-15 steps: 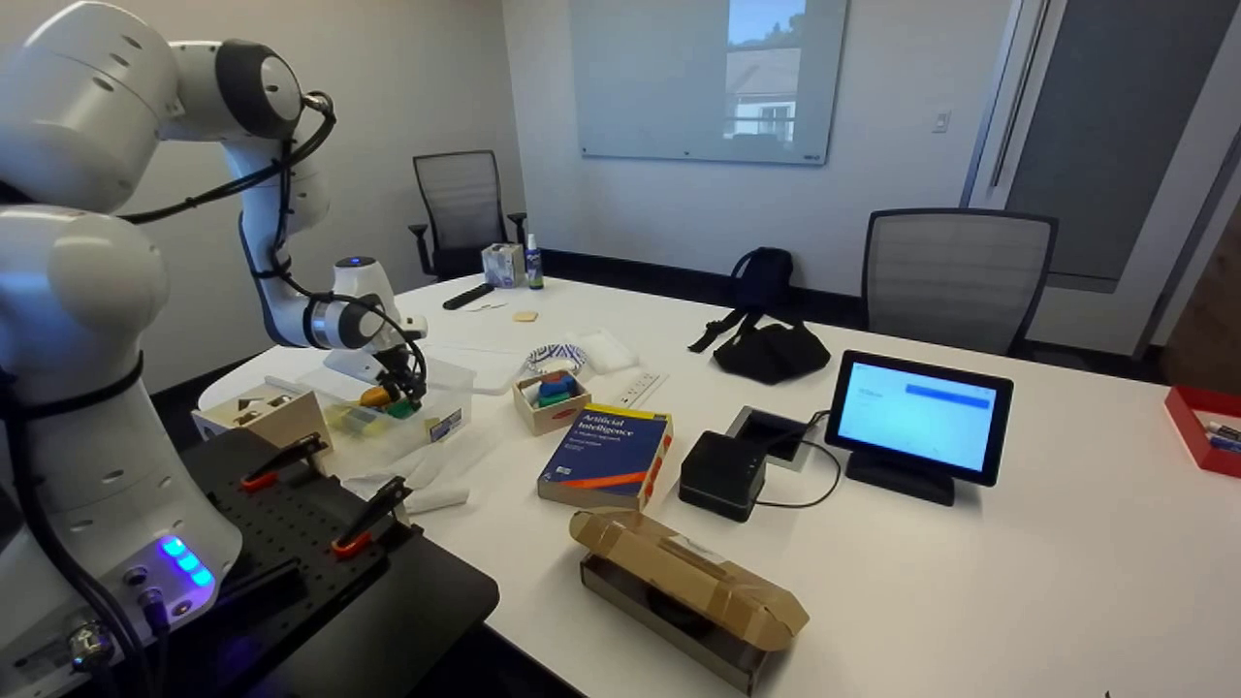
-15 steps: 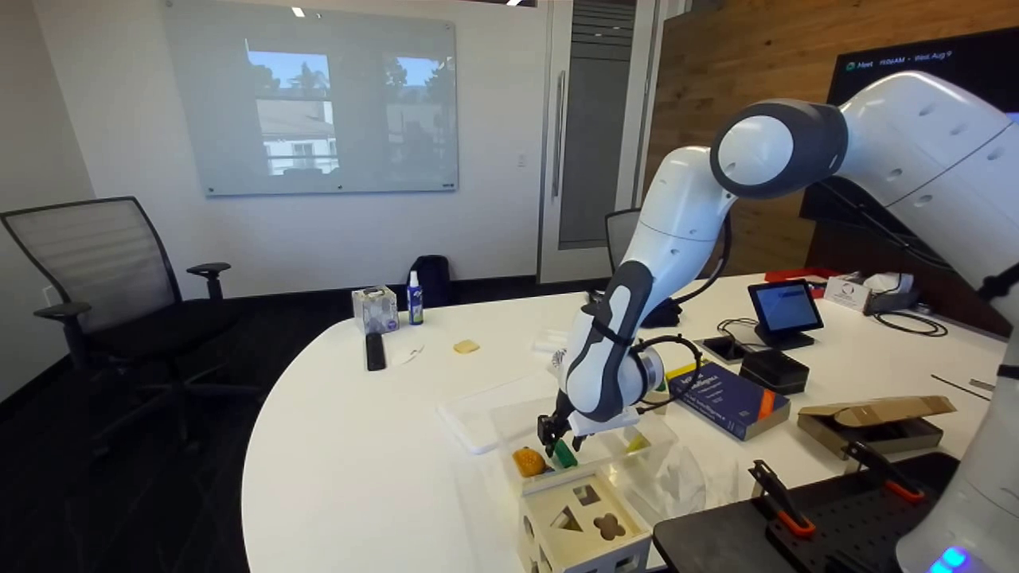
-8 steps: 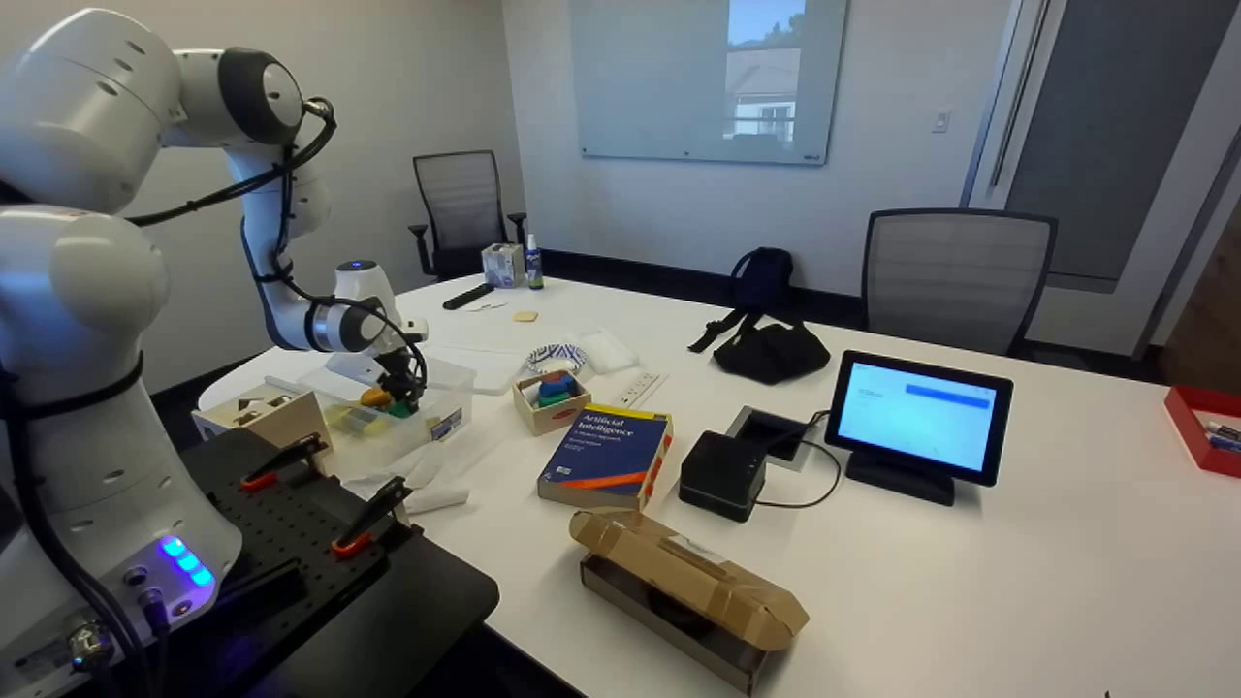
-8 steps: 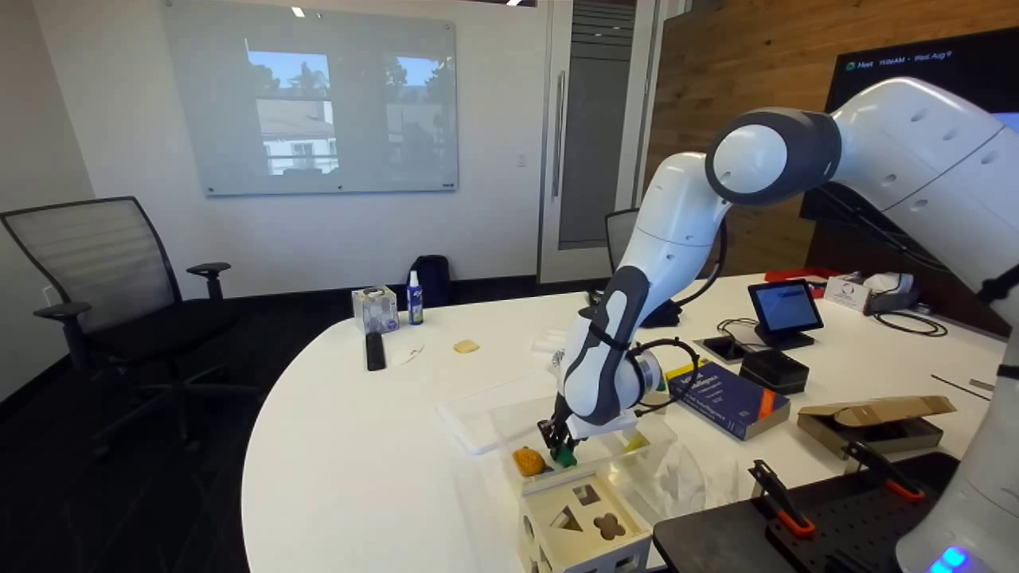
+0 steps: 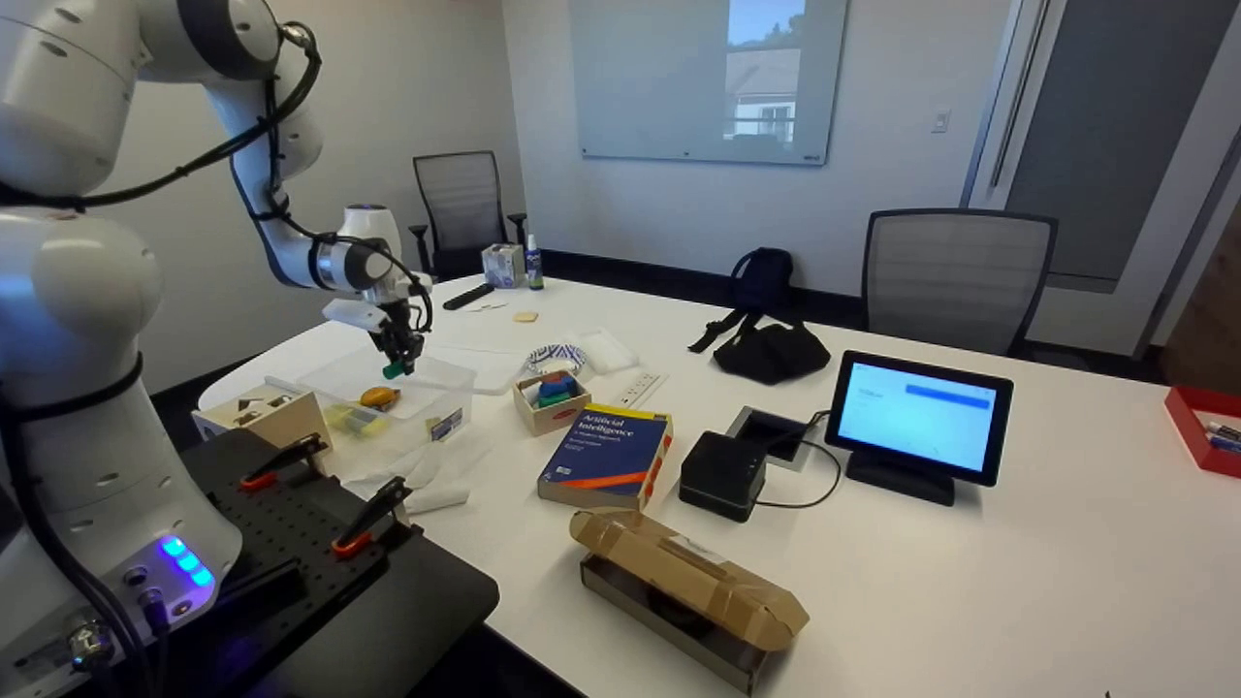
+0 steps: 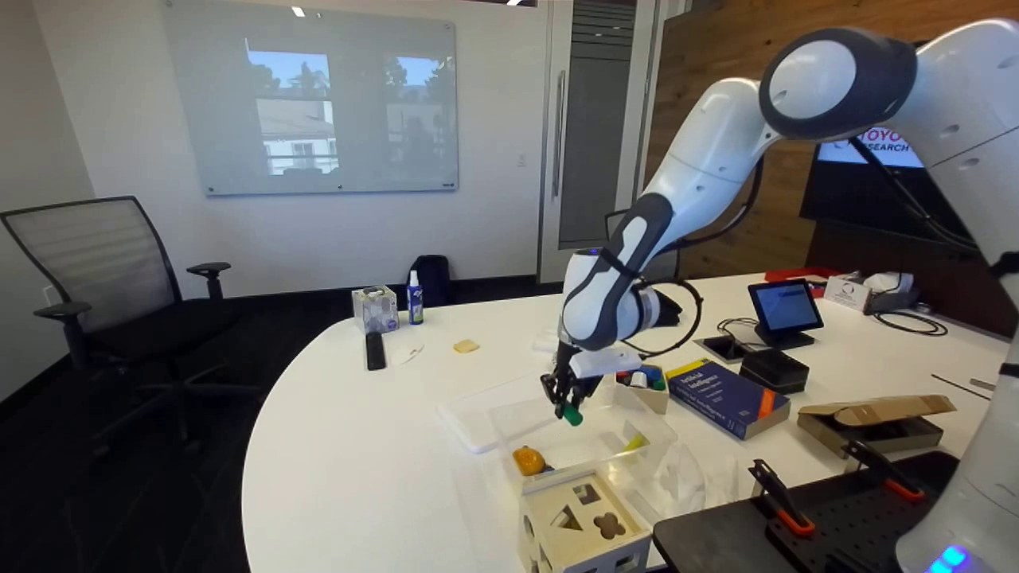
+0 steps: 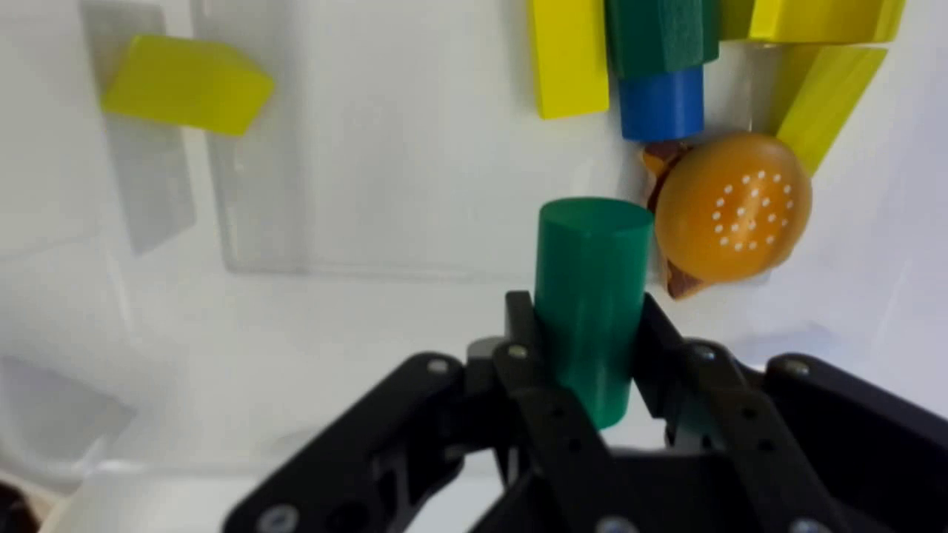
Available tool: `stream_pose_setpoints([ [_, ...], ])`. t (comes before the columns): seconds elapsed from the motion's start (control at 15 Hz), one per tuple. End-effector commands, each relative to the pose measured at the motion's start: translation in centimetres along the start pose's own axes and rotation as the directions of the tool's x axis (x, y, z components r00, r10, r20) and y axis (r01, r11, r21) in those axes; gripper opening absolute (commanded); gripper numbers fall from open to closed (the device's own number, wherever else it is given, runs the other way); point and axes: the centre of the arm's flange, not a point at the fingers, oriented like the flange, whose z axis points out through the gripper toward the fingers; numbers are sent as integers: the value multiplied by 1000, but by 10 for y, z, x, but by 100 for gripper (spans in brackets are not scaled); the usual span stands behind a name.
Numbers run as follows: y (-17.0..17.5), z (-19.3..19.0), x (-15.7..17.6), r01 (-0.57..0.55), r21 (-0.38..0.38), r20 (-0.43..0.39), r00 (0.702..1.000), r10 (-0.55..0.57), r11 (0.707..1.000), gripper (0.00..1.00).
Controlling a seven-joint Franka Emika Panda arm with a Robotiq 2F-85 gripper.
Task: Take the green cylinder out of the plastic box and put it on the wooden box
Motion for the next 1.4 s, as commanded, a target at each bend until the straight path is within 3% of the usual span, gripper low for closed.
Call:
stream_pose_setpoints([
  [0.0,50,-82,21,-114,11,-107,988,115,993,9],
  [0.27,144,-96,74,-318,8,-235,921,311,948,9],
  [0.53,209,-74,99,-496,-35,-316,830,461,868,9],
  [0.8,226,-38,113,-583,-83,-326,782,531,808,9],
  [1.33,215,16,124,-629,-164,-342,759,554,760,9],
])
